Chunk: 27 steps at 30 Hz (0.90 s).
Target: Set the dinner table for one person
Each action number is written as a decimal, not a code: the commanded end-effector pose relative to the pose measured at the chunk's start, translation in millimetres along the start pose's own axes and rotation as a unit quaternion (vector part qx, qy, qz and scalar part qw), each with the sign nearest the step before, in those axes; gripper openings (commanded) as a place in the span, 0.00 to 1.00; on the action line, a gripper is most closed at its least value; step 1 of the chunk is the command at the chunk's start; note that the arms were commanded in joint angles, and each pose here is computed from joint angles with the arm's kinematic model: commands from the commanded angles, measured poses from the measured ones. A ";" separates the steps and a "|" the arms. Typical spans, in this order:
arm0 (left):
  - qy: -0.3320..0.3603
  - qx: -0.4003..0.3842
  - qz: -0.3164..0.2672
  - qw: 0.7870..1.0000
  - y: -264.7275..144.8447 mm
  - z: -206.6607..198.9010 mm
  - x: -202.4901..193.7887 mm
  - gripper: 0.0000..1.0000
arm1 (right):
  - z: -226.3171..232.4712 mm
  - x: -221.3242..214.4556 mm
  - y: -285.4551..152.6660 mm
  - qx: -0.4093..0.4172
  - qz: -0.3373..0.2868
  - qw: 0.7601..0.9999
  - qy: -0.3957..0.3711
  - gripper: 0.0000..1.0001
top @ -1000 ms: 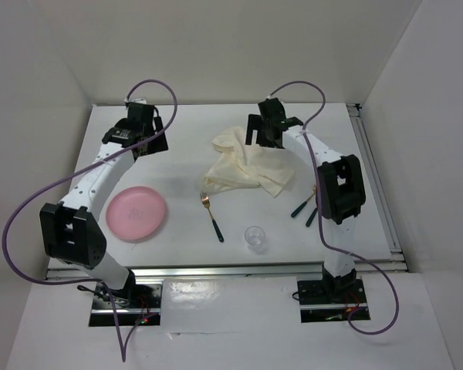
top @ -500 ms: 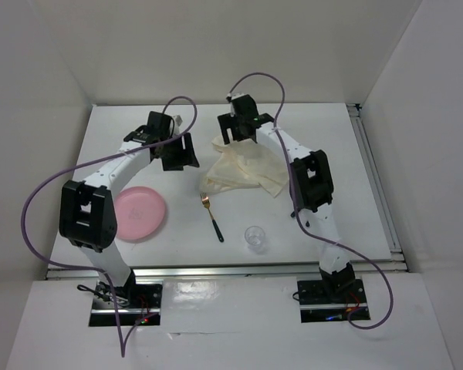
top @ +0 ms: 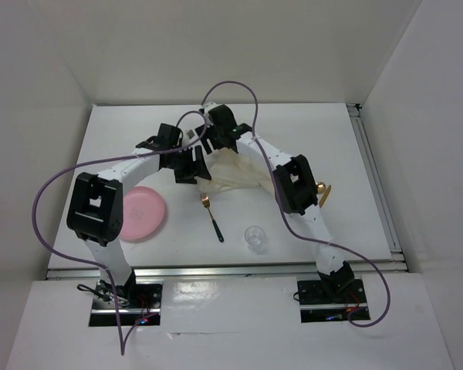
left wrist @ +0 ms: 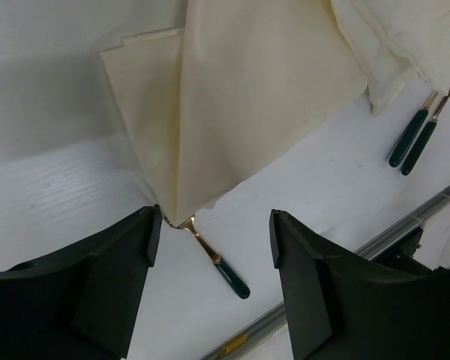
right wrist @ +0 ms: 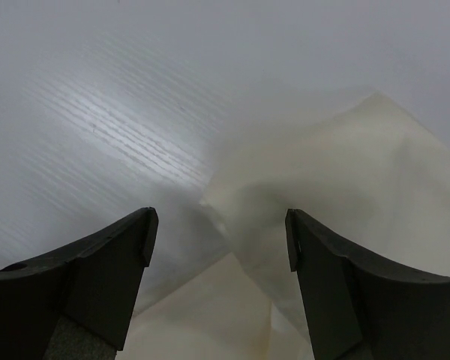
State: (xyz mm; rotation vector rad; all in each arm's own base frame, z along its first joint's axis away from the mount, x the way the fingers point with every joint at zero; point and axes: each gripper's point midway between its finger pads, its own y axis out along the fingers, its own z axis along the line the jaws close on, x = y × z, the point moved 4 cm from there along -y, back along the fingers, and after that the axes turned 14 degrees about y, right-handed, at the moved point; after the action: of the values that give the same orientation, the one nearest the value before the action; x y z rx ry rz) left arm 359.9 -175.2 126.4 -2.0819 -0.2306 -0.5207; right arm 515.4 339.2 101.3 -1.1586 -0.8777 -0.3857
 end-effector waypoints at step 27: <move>-0.007 0.033 -0.117 0.993 -37.8 26.0 126.3 0.00 | -127.8 177.7 -172.5 0.050 -0.220 0.958 0.179 0.00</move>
State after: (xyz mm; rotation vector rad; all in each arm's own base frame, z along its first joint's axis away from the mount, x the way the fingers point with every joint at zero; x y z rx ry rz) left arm 446.7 -150.5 167.4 -2.0146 -0.4292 -0.5638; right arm 573.9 198.4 232.6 -0.9421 -0.6919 -0.7782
